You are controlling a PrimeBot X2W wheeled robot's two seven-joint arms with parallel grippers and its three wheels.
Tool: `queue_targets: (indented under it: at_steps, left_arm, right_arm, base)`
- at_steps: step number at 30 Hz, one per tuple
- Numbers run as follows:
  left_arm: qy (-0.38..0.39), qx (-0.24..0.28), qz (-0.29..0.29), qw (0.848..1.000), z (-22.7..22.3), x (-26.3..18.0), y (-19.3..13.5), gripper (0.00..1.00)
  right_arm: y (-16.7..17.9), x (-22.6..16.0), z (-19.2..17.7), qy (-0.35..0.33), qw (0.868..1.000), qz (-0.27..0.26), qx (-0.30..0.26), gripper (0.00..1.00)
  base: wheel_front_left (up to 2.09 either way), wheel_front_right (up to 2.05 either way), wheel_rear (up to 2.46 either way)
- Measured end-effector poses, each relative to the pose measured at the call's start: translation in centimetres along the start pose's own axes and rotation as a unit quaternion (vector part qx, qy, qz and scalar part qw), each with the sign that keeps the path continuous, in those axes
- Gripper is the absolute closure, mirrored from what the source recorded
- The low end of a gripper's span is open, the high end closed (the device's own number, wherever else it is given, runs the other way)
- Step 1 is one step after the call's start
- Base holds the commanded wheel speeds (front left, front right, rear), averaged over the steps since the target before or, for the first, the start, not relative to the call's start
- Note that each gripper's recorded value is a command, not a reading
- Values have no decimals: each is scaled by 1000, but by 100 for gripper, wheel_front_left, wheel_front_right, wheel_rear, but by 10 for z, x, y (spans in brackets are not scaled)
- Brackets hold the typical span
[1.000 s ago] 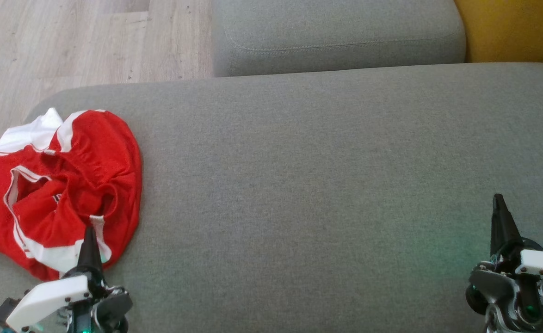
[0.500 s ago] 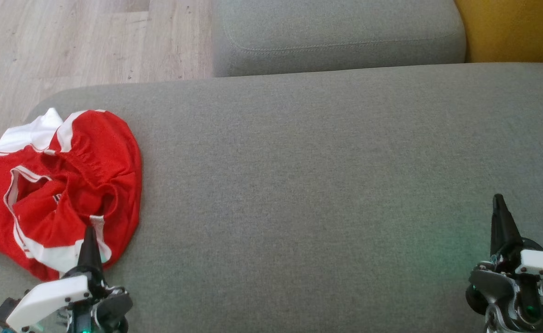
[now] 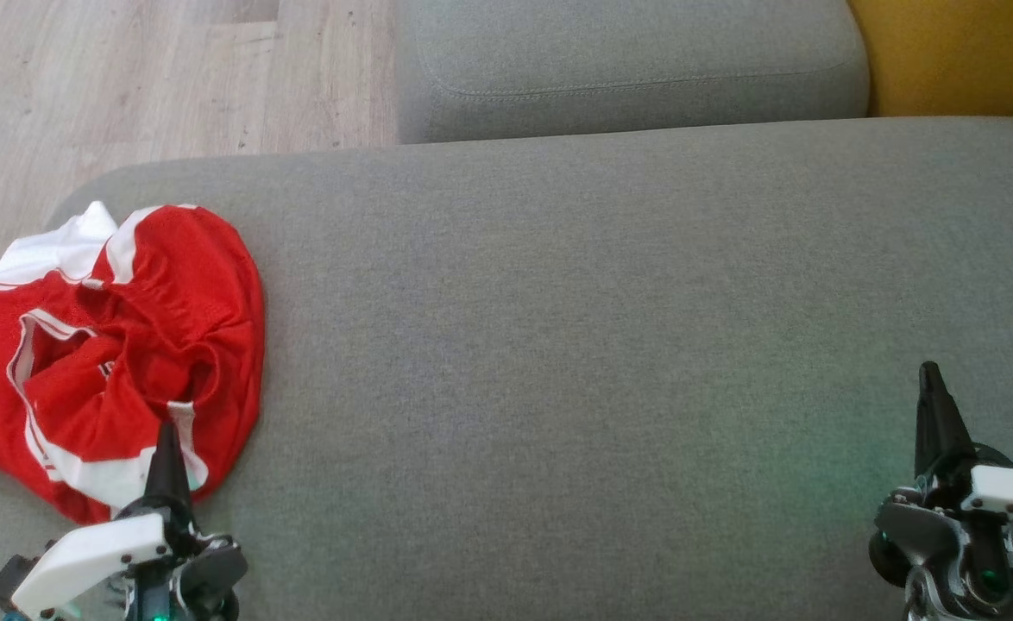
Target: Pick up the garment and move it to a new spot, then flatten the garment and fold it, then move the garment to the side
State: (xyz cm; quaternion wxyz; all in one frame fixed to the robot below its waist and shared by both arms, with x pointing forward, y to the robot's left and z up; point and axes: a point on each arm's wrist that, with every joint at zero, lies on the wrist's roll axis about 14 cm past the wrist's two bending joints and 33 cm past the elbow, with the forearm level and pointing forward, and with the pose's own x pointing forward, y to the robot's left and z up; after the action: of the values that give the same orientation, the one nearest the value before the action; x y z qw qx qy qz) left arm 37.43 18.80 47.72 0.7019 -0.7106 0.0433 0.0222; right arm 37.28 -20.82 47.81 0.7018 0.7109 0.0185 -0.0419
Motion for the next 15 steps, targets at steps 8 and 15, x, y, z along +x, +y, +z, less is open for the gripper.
queue_targets:
  at_steps: [8,15]
  left_arm:
    - [2,-2,25,1000,-2,-5,16,0]
    - [-4,-9,101,995,-2,-33,67,0]
  right_arm:
    - [-17,-6,0,-1,1000,-25,3,0]
    - [-69,-35,0,-4,995,-103,8,0]
  base:
    - [0,0,0]
    - [0,0,0]
